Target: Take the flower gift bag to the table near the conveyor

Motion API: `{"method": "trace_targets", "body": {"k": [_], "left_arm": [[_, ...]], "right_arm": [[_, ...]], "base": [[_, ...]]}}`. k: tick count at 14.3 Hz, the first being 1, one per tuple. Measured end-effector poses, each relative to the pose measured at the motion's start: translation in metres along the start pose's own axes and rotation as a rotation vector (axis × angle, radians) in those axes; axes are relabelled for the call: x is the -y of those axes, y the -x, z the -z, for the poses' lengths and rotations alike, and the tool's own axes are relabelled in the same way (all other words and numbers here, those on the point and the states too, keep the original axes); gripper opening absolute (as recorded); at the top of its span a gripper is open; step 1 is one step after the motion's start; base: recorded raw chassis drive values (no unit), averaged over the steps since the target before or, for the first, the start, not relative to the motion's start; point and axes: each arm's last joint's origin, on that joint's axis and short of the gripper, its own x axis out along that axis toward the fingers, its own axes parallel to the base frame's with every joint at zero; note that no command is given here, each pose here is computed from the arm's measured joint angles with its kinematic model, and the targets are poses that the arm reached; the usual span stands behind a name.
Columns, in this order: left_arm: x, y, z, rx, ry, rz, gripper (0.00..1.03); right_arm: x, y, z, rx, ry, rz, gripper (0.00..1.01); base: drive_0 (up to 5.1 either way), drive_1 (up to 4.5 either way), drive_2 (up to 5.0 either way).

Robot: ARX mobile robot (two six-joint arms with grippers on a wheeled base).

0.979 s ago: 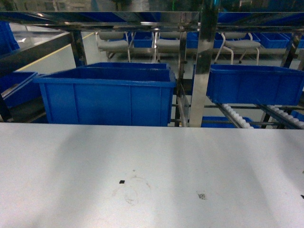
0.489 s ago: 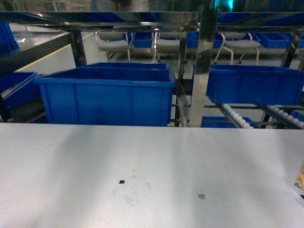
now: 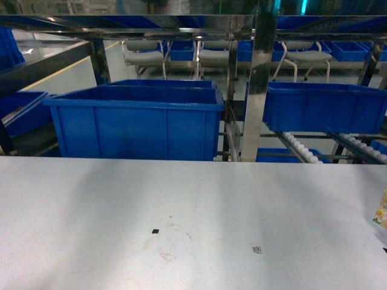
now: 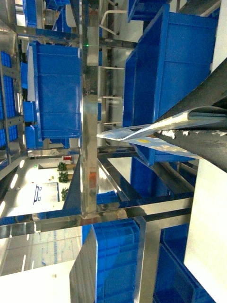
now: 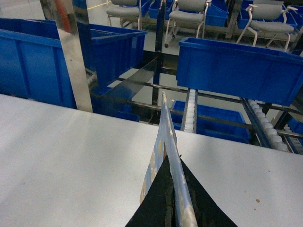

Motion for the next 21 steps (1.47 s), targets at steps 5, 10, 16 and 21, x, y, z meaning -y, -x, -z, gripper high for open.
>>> {"method": "trace_targets", "body": {"k": [5,10,16,21], "left_arm": [[0.000,0.000,0.000,0.000,0.000,0.000,0.02],[0.000,0.000,0.000,0.000,0.000,0.000,0.02],[0.000,0.000,0.000,-0.001,-0.001,0.000,0.02],[0.000,0.000,0.000,0.000,0.000,0.000,0.02]], "right_arm": [[0.000,-0.004,0.027,-0.069,-0.046,-0.020,0.02],[-0.021,0.032,0.038,-0.162,-0.095,-0.006,0.41],[-0.023,0.047,0.023,-0.136,-0.101,0.081,0.97],[-0.018,0.052,0.008,-0.077,-0.130,0.103,0.98]], "base": [[0.0,0.00,0.0],[0.0,0.00,0.0],[0.0,0.00,0.0],[0.0,0.00,0.0]]}}
